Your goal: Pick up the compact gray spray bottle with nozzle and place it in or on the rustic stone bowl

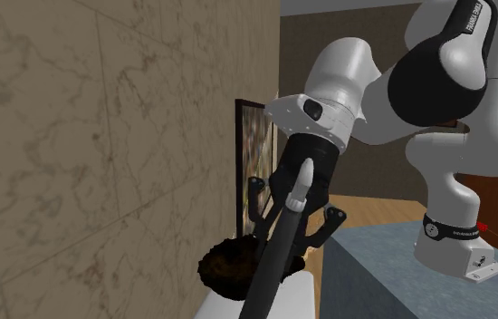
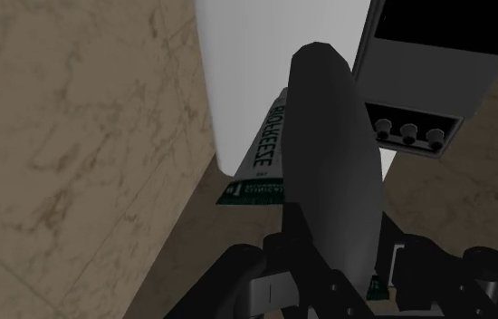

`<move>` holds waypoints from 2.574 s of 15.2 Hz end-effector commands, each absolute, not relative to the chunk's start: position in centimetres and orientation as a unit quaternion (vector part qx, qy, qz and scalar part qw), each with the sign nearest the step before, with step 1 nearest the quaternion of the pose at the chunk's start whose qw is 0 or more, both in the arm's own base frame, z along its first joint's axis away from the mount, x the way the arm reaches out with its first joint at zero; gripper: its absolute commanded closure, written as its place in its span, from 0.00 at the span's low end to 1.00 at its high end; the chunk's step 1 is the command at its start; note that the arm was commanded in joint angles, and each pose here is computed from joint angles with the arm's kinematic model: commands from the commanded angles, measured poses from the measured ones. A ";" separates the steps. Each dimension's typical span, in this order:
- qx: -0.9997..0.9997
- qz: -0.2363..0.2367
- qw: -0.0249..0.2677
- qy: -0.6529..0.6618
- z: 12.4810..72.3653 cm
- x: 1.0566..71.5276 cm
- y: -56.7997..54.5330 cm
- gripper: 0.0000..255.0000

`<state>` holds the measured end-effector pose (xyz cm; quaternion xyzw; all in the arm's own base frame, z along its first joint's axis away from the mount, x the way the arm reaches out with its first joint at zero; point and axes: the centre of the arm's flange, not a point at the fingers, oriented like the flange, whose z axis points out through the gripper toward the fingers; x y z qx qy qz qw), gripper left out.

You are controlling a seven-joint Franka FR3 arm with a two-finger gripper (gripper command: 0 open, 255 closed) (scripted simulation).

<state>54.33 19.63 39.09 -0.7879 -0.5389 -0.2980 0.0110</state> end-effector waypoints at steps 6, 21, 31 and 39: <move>-0.788 -0.298 0.011 -0.539 42.8 54.3 19.7 1.00; -0.788 -0.298 0.011 -0.539 45.8 53.7 9.1 1.00; -0.788 -0.298 0.011 -0.539 44.5 53.1 -1.5 1.00; -0.788 -0.298 0.011 -0.539 40.2 53.1 -1.5 1.00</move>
